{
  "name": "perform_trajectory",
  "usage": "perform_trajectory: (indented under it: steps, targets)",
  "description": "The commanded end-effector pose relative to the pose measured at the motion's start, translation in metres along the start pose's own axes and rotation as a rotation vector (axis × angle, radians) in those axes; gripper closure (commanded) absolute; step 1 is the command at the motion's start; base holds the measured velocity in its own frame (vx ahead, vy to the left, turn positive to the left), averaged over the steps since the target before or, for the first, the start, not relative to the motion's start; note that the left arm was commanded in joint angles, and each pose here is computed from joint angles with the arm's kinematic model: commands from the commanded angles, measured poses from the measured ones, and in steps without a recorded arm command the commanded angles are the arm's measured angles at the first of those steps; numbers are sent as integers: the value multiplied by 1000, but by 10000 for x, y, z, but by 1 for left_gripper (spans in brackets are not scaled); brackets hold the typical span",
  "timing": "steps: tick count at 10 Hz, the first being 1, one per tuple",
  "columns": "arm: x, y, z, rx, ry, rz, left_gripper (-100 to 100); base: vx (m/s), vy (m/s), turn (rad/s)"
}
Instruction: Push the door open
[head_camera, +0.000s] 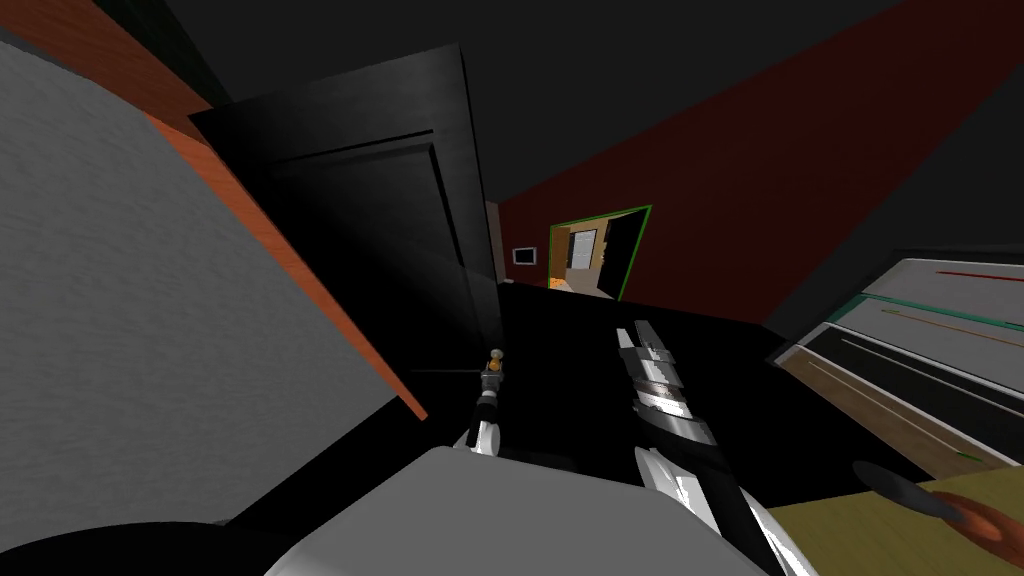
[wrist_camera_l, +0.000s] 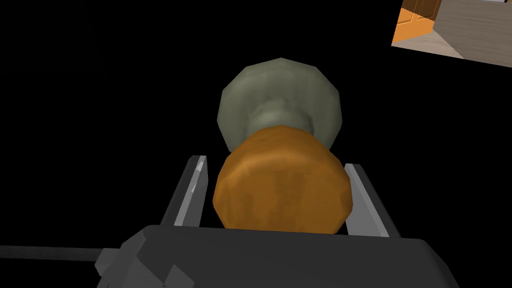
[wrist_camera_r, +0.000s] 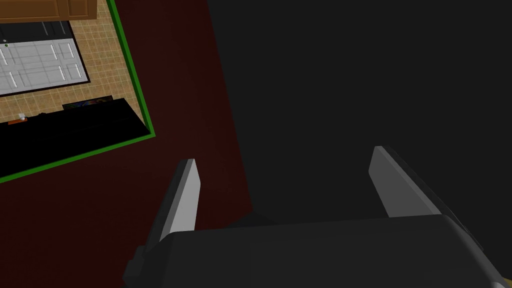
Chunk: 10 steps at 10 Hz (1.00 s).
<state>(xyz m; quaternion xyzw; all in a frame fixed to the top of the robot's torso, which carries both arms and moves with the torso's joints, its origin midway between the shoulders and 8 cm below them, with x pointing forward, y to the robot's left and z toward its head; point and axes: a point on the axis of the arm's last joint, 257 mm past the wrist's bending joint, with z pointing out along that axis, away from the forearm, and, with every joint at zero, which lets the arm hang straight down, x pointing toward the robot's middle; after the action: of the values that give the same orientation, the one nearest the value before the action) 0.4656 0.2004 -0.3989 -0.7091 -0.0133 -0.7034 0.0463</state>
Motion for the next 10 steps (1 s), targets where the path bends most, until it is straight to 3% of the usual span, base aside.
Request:
perform_trajectory:
  steps: [1,3,4,10]
  targets:
    - [24,-205,8,31,4,10,100,143,-39,44]
    - [-43,-224,-23,32,-11,17,100,52,-21,-2]
    - [24,-205,8,31,4,10,100,-5,-1,-11]
    - [36,-496,52,101,6,7,100,117,-42,34]
